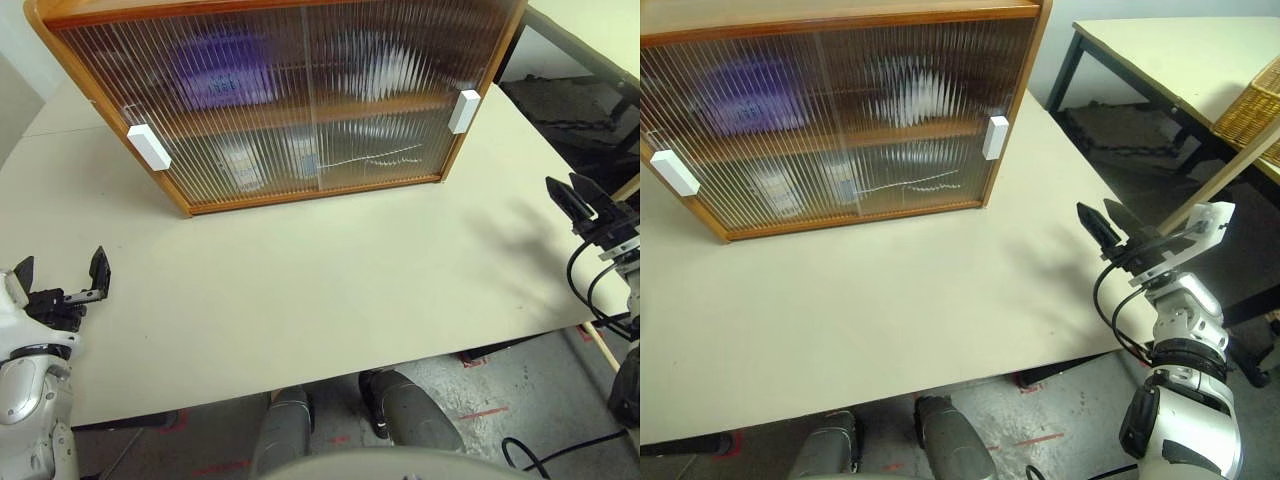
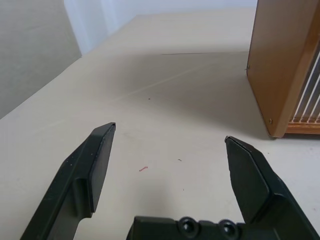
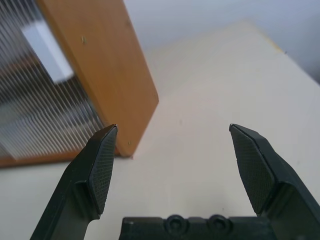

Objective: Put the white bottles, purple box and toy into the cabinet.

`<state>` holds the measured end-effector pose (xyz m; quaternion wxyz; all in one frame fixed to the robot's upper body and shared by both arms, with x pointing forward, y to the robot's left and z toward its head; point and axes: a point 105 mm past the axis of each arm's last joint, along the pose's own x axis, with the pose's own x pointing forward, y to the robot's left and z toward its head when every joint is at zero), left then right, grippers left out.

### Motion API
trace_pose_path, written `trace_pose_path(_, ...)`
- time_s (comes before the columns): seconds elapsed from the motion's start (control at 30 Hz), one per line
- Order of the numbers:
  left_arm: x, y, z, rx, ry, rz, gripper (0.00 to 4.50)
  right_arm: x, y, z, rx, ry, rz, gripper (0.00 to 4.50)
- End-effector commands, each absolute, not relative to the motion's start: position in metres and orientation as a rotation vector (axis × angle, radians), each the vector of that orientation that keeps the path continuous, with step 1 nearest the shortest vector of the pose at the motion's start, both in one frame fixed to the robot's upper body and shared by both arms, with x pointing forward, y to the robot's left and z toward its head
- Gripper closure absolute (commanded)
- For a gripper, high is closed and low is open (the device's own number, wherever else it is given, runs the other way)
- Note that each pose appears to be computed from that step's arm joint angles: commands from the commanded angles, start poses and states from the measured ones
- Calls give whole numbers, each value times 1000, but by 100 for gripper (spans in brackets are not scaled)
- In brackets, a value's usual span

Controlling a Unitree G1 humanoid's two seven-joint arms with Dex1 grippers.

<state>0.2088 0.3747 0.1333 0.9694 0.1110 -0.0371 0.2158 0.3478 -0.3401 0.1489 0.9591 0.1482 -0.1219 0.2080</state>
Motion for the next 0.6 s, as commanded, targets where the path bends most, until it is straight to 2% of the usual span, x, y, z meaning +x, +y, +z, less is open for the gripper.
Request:
trace_pose_path(0.03,202,379,133,217,-77,483,0,358,-318,133,321,-191,484,3)
trace_pose_path(0.33,192,384,130,200,-96,517,0,370,-311,146,300,-184,518,3)
trace_pose_path(0.6,198,381,128,198,-90,488,0,362,-316,140,304,-178,517,3)
